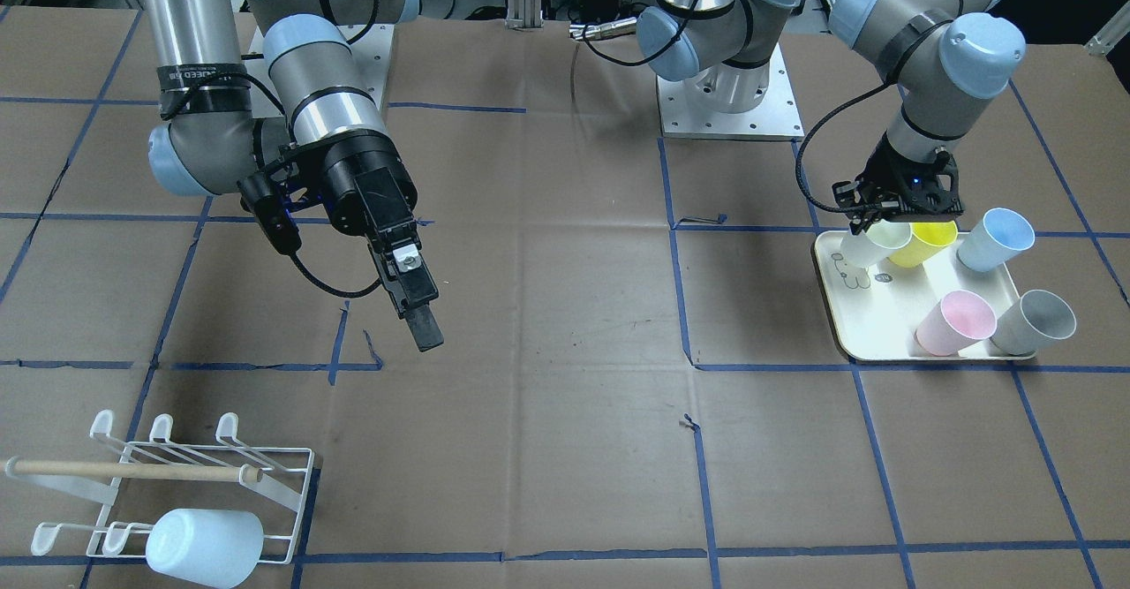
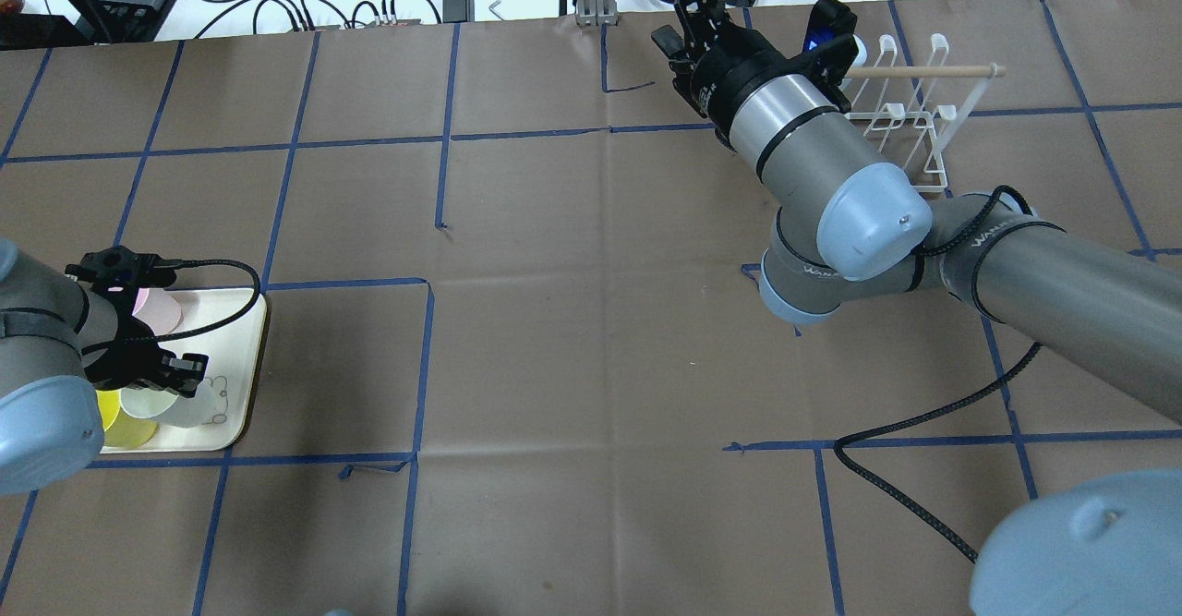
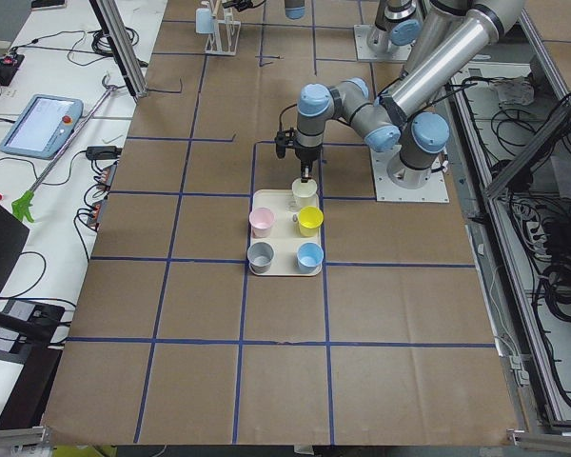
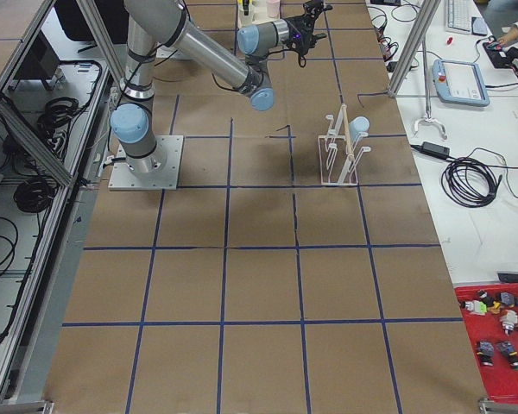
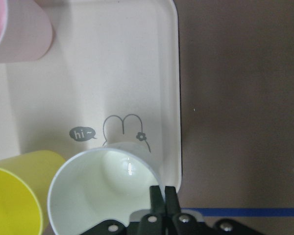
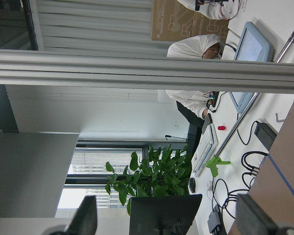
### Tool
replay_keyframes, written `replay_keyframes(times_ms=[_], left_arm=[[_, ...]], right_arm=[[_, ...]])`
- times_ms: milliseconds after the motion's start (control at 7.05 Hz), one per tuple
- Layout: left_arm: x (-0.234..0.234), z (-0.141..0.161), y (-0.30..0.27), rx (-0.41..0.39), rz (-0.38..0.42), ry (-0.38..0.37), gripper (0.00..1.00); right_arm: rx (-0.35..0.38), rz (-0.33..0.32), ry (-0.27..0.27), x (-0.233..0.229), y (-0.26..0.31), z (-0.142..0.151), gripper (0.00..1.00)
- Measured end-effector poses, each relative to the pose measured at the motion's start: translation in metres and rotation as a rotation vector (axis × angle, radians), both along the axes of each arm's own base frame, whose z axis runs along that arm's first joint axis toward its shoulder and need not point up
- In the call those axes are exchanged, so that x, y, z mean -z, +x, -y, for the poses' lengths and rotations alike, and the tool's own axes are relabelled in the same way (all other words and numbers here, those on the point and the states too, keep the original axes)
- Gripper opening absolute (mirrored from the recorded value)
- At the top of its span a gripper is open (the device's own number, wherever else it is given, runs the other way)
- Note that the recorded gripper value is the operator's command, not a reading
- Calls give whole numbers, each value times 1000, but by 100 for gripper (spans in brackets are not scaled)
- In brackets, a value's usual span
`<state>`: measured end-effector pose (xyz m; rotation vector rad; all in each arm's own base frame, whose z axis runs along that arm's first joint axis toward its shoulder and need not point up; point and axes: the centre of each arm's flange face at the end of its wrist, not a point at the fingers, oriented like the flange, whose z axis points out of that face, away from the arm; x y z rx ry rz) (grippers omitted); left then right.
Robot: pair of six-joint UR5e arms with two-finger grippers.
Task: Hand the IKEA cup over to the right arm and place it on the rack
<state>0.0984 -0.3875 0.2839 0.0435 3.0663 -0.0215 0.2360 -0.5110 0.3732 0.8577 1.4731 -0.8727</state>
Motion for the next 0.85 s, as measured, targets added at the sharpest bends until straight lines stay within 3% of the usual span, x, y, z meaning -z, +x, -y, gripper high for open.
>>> replay_keyframes(times_ms=[425, 709, 851], left_arm=[[-124, 47, 9, 3, -70, -18, 0], [-181, 84, 0, 59, -98, -83, 0], [-196, 96, -10, 89, -150, -145, 0]], right_arm=[[0, 0, -1, -1, 0, 0, 100], [0, 0, 2, 1, 0, 0, 100], [0, 0, 3, 2, 0, 0, 100]])
